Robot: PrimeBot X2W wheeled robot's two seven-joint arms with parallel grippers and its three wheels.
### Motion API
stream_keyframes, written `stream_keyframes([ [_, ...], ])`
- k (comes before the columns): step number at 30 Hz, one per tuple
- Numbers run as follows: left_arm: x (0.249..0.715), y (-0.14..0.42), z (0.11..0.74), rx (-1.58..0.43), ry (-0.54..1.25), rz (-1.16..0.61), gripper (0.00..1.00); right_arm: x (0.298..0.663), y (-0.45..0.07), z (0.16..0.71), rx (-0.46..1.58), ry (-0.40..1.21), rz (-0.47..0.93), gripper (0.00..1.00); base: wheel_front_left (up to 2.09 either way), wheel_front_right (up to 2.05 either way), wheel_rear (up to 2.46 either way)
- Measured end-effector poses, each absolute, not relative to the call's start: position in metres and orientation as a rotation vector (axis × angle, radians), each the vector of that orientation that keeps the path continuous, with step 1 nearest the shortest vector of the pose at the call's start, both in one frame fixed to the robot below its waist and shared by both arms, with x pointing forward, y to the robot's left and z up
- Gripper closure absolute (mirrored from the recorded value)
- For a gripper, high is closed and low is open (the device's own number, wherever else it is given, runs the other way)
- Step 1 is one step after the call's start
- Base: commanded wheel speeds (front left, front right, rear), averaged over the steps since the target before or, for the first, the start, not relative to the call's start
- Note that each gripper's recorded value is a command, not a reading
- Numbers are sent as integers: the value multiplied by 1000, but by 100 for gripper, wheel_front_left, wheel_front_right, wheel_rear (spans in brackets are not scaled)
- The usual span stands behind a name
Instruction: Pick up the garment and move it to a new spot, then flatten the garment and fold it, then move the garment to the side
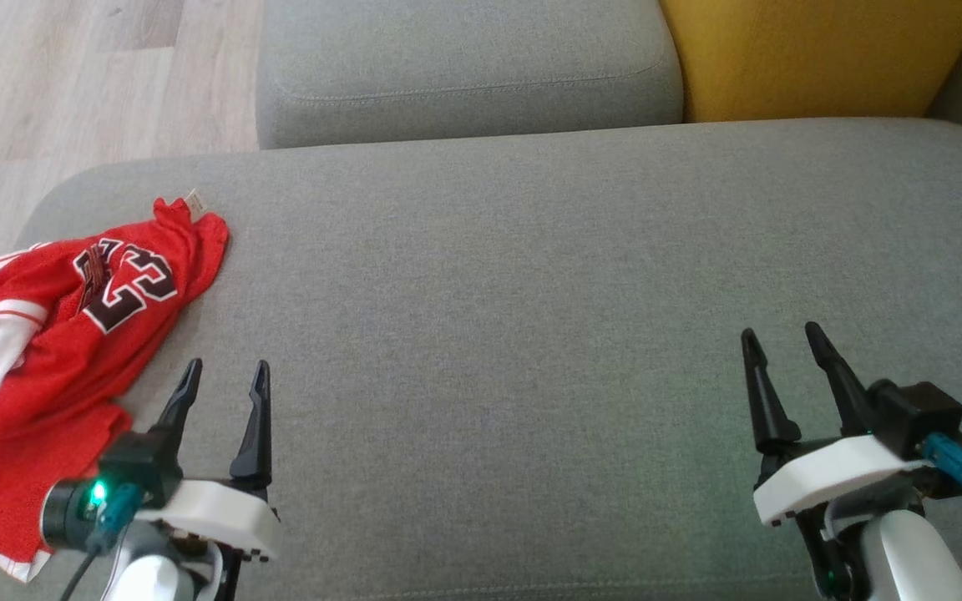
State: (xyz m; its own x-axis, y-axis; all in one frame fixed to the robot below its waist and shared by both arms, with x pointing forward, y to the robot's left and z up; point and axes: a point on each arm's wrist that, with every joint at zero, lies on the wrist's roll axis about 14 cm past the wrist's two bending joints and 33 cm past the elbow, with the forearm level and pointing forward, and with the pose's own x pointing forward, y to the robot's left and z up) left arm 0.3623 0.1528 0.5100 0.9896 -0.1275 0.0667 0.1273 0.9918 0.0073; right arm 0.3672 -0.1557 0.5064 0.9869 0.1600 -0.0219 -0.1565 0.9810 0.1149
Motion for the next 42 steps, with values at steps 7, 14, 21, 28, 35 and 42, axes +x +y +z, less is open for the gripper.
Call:
stream_keyframes([
  [7, 361, 153, 504, 24, -55, -127, 0, 367, -157, 504, 94, 42, 152, 0, 0, 0, 0],
  [14, 360, 156, 496, -13, -28, -109, 0, 367, -161, 502, 106, 62, 138, 0, 0, 0, 0],
  [21, 361, 157, 494, -14, -23, -108, 0, 367, -164, 501, 107, 67, 129, 0, 0, 0, 0],
  [28, 360, 158, 493, -12, -20, -104, 0, 367, -163, 501, 107, 68, 130, 0, 0, 0, 0],
  [35, 359, 160, 493, -9, -19, -91, 0, 368, -161, 501, 108, 68, 136, 0, 0, 0, 0],
  [42, 354, 171, 494, -20, -24, -53, 0, 374, -150, 503, 107, 63, 168, 0, 0, 0, 0],
])
